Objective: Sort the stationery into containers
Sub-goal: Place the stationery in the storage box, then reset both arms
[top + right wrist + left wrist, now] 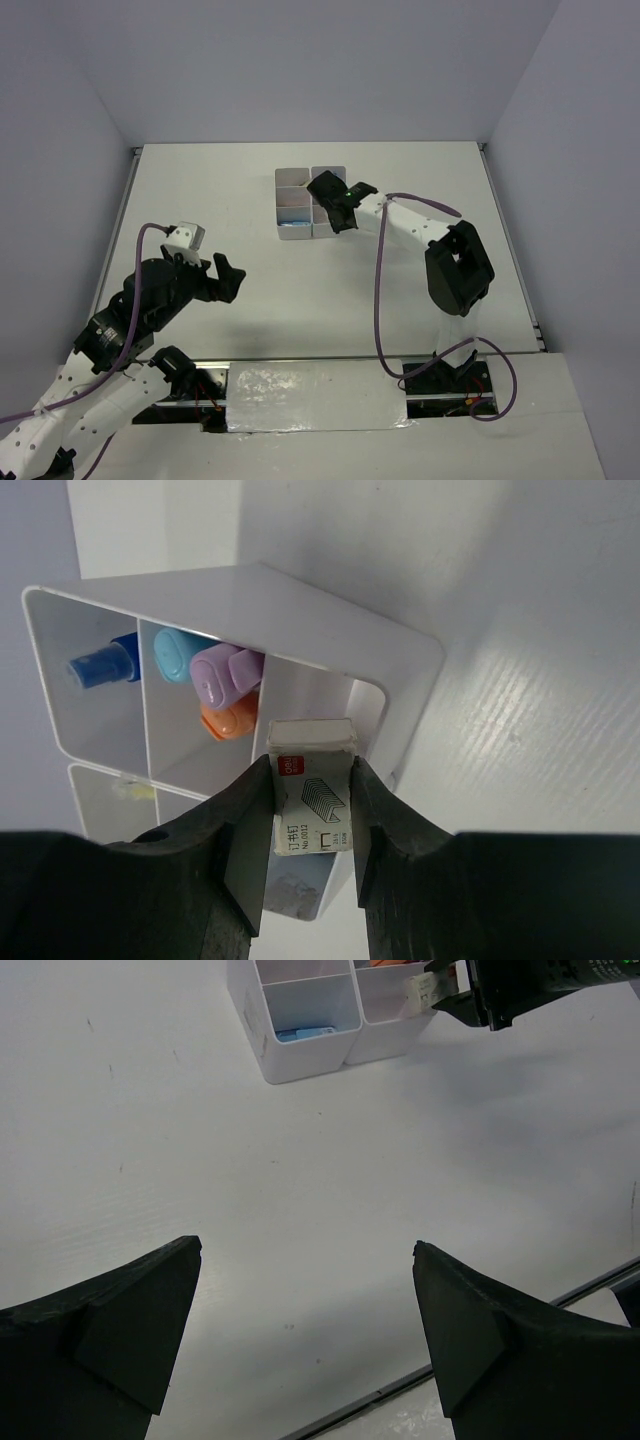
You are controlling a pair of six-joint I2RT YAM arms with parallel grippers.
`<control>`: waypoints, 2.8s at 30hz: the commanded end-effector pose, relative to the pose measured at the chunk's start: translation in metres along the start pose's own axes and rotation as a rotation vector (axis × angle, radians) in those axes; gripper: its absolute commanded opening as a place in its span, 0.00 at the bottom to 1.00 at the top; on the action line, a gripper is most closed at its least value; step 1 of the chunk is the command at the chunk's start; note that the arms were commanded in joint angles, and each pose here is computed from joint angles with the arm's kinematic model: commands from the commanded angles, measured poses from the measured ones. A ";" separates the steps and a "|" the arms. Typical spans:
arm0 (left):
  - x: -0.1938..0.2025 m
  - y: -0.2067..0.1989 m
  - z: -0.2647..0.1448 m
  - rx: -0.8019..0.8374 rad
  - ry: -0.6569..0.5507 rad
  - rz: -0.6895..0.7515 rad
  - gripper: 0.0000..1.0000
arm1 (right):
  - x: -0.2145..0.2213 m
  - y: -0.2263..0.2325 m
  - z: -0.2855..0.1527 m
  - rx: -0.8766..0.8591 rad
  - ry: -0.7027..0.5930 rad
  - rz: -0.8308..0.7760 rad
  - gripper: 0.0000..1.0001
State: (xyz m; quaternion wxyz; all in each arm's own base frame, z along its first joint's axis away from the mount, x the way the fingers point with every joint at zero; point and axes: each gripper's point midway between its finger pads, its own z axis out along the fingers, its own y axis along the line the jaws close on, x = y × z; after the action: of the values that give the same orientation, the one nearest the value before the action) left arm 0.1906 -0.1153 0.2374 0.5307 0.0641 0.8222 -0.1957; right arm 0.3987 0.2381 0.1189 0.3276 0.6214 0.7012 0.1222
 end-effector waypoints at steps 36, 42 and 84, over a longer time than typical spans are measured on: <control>-0.013 -0.026 -0.003 0.152 -0.050 0.043 0.99 | 0.007 0.033 0.007 -0.083 0.002 0.079 0.43; -0.014 -0.028 -0.004 0.164 -0.057 0.046 0.99 | 0.010 0.033 0.009 -0.082 0.007 0.075 0.47; -0.038 0.091 -0.037 -0.477 -0.235 -0.212 0.99 | -0.228 -0.119 -0.209 -0.640 -0.188 -1.105 1.00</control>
State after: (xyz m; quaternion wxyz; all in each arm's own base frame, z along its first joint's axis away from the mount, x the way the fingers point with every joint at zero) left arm 0.2021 -0.0107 0.2549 0.5829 -0.1620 0.7954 -0.0359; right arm 0.1896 0.0514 0.2870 0.5816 0.0772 0.8045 0.0926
